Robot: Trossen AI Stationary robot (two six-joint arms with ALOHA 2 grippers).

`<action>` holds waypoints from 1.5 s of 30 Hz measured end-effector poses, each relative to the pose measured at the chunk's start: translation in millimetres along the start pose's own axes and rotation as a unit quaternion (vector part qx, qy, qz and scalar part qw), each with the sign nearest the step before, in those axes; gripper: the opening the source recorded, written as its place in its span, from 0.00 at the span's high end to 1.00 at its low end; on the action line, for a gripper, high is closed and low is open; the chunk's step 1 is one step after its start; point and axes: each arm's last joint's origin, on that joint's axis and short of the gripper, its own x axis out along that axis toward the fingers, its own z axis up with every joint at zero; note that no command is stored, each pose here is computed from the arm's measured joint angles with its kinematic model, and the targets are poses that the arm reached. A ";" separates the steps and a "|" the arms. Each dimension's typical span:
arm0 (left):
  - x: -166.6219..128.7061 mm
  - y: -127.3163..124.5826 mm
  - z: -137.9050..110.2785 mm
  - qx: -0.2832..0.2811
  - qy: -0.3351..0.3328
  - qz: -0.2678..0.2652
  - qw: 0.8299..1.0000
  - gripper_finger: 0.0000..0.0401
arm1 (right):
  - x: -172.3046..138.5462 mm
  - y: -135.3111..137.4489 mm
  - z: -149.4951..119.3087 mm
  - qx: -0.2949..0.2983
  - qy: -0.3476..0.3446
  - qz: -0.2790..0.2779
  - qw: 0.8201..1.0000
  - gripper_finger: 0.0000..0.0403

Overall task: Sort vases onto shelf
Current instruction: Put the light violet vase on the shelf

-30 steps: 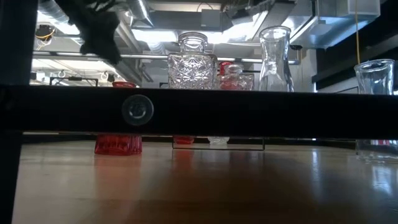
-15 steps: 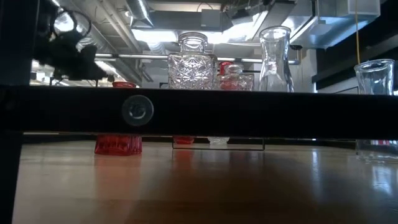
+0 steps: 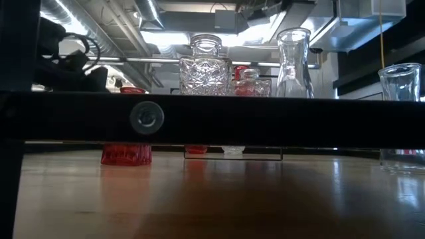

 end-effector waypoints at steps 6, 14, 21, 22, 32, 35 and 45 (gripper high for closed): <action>8.2 5.1 -3.6 -0.002 0.021 0.000 1.000 0.51 | 1.8 -8.4 6.7 0.005 0.006 0.014 1.000 0.73; 22.6 9.3 5.2 0.024 0.030 0.027 0.999 0.42 | 1.9 -8.1 8.2 0.005 0.005 0.026 1.000 0.73; 25.6 4.0 3.3 0.033 0.030 0.044 0.998 0.42 | 2.0 -8.1 8.1 0.005 0.005 0.026 1.000 0.73; 26.6 3.5 5.4 0.026 0.030 0.049 0.998 0.42 | 2.0 -8.1 8.1 0.005 0.005 0.026 1.000 0.73; 39.1 -5.9 12.2 0.017 0.079 0.113 0.990 0.43 | 2.0 -7.9 8.5 0.006 0.003 0.027 1.000 0.73; 41.1 -7.5 12.0 0.017 0.078 0.120 0.990 0.43 | 2.0 -7.9 8.5 0.006 0.003 0.027 1.000 0.73; 56.4 -16.0 14.3 0.006 0.102 0.066 0.993 0.43 | 2.1 -7.9 8.5 0.007 0.003 0.027 1.000 0.73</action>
